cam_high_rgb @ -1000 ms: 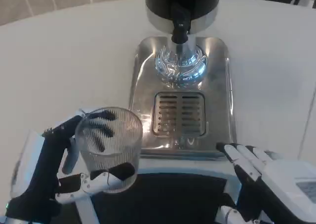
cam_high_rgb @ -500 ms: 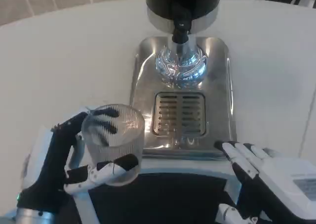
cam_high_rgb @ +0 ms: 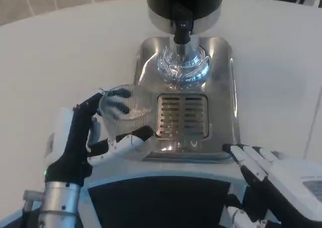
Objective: Grasp the cup under the faucet to collect the drink, then remove the cup.
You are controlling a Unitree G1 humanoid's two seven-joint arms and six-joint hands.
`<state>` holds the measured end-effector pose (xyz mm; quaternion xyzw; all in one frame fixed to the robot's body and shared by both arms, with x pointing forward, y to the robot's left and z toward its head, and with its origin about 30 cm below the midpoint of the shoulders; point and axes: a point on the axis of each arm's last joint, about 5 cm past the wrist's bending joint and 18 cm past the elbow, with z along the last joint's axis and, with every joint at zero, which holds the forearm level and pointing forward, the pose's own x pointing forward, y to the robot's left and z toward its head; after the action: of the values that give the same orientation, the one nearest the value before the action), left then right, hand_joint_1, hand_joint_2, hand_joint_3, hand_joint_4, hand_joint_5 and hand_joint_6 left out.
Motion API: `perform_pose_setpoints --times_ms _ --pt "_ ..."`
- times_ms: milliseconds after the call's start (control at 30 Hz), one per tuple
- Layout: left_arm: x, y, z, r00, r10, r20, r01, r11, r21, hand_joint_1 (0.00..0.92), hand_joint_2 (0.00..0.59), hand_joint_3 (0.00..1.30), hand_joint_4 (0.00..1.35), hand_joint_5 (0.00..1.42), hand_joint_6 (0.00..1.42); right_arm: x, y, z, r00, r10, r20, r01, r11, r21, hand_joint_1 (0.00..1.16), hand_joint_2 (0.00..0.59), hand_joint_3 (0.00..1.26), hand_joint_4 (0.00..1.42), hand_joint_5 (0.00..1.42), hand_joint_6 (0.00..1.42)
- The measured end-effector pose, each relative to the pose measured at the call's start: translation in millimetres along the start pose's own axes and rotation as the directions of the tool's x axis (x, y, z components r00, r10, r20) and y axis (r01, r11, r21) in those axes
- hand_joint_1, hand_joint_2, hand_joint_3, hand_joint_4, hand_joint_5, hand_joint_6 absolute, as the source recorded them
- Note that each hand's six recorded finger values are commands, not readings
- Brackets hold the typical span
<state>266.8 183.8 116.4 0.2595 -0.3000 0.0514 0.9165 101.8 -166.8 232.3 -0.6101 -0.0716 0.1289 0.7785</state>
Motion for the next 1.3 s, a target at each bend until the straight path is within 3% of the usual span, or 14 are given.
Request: perform_pose_setpoints --times_ms 433,633,1000,1300 --pt "38.1 -22.7 1.3 0.999 0.044 -0.001 -0.044 0.999 0.003 0.608 0.019 0.93 1.16 1.38 1.42 0.9 -6.2 -4.1 0.9994 0.022 -0.028 -0.023 1.0 -0.015 0.09 0.539 0.0 0.0 0.0 0.0" --pt "43.5 -35.6 7.0 1.0 0.019 0.012 -0.019 1.0 -0.017 0.608 0.019 0.93 1.16 1.38 1.42 -0.7 -7.8 -7.2 0.999 0.018 -0.041 -0.019 1.0 -0.016 0.09 0.539 0.0 0.0 0.0 0.0" --pt "45.7 -57.7 15.8 1.0 0.016 0.023 -0.015 1.0 -0.026 0.608 0.019 0.93 1.14 1.38 1.42 -3.7 -10.1 -11.4 0.9994 0.022 -0.028 -0.023 1.0 -0.012 0.09 0.539 0.0 0.0 0.0 0.0" --pt "56.9 -73.0 23.9 1.0 0.023 -0.013 -0.023 1.0 -0.006 0.603 0.019 0.93 1.13 1.35 1.41 -8.6 -11.0 -16.7 0.9986 0.028 -0.045 -0.028 1.0 -0.005 0.09 0.539 0.0 0.0 0.0 0.0"
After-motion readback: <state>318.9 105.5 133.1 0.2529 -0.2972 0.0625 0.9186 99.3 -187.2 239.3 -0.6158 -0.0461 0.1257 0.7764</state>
